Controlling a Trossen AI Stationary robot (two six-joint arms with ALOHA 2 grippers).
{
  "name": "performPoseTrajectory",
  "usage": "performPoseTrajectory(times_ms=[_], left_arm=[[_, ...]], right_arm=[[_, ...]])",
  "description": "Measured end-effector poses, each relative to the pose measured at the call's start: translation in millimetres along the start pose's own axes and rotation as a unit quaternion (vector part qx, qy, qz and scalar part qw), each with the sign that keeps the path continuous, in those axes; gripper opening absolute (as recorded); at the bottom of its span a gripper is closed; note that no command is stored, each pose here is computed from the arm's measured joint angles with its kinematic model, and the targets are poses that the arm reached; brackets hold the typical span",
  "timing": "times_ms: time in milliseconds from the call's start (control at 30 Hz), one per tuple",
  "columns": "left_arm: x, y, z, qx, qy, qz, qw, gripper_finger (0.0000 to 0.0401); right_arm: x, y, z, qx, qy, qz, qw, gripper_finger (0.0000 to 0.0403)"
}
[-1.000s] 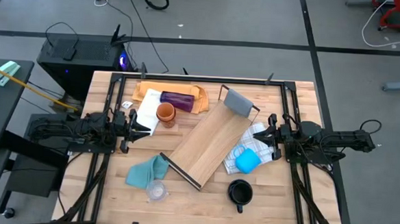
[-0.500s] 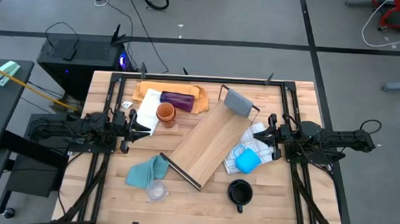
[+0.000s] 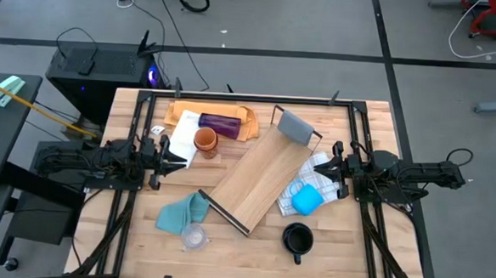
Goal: Stack small to large cups/mugs on shelf
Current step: Put the orange cup on the shelf
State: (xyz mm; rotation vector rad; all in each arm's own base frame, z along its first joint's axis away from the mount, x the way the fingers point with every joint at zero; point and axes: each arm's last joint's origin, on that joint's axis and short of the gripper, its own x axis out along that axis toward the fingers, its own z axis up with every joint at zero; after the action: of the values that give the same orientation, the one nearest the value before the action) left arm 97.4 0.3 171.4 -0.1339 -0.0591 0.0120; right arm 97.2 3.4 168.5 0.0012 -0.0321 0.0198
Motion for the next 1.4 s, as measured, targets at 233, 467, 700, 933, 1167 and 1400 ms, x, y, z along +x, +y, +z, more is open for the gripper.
performPoseTrajectory(times_ms=[233,467,700,933,1167,1400], left_arm=[[0,0,0,0.024,0.000,0.000,1.000,0.0082],[0,1,0,0.020,-0.004,0.016,1.000,0.0083],[0,2,7,0.010,-0.043,0.052,0.998,0.0078],[-17,-5,69,0.013,-0.242,0.048,0.969,0.0074],[-27,-18,167,0.077,-0.221,0.050,0.971,0.0058],[24,-33,252,0.096,-0.061,0.018,0.993,0.0051]], right_arm=[[0,0,0,0.000,0.000,0.000,1.000,0.0041],[0,0,0,-0.083,0.000,-0.002,0.997,0.0041],[0,0,0,-0.096,0.000,-0.002,0.995,0.0041],[0,0,2,-0.088,-0.011,-0.003,0.996,0.0041],[-1,0,12,-0.086,-0.061,-0.009,0.994,0.0041],[-1,0,14,-0.086,-0.070,-0.009,0.994,0.0041]])
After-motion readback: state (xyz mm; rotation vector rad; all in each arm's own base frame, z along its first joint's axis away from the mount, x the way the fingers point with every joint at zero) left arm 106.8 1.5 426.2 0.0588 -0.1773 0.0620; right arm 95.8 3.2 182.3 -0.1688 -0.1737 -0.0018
